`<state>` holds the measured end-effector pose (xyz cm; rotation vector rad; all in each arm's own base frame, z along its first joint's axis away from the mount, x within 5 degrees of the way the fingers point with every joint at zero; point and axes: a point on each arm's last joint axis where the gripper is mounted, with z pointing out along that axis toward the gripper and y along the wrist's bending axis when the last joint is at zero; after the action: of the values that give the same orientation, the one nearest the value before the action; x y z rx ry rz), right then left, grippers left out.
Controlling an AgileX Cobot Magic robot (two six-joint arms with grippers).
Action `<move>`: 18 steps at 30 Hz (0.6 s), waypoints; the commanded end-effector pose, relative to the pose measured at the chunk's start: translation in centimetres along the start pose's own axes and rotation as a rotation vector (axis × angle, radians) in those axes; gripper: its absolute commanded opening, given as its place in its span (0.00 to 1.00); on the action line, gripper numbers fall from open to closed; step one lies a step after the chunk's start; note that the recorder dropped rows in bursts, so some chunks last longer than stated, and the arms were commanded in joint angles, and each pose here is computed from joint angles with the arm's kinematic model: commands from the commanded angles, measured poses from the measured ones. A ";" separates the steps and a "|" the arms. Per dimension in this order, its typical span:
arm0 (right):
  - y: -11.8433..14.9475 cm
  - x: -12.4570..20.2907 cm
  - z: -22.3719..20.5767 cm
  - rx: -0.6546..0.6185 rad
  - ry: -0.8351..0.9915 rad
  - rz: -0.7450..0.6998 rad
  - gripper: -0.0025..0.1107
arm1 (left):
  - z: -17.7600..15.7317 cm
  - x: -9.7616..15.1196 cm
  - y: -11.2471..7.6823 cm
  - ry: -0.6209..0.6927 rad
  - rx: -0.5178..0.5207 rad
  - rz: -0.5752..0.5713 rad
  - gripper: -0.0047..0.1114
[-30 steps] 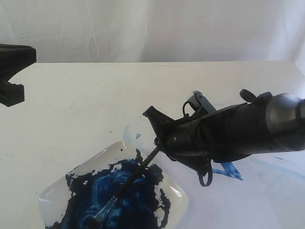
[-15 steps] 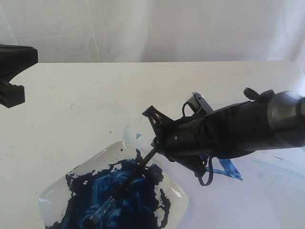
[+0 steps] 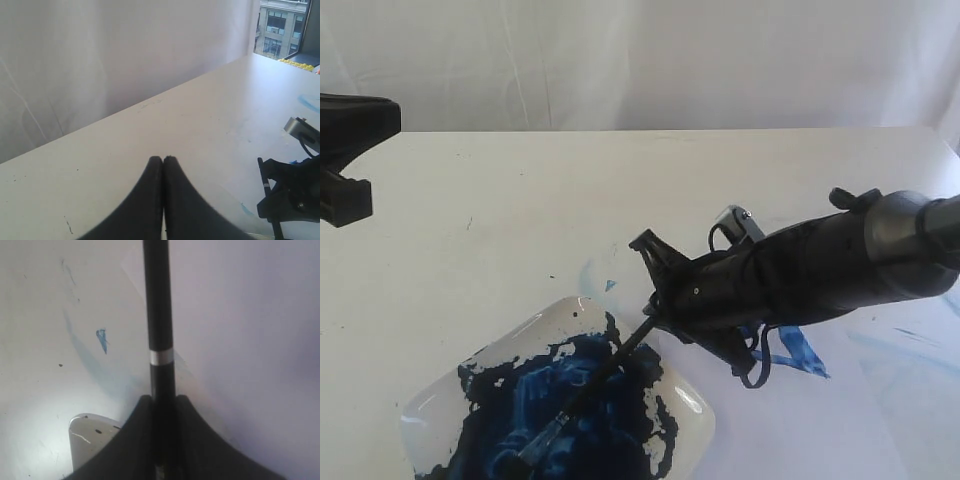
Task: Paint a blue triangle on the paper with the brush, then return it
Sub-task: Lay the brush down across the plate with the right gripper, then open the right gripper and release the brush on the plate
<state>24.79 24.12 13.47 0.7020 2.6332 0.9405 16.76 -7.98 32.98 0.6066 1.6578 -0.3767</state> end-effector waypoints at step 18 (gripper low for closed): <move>0.0 0.1 -1.7 -0.036 0.012 -0.132 0.30 | -0.1 0.0 -0.4 -0.005 0.030 0.002 0.04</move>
<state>24.47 24.13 13.79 0.5730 2.6476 0.9490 16.68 -8.09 32.97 0.6177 1.6555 -0.3898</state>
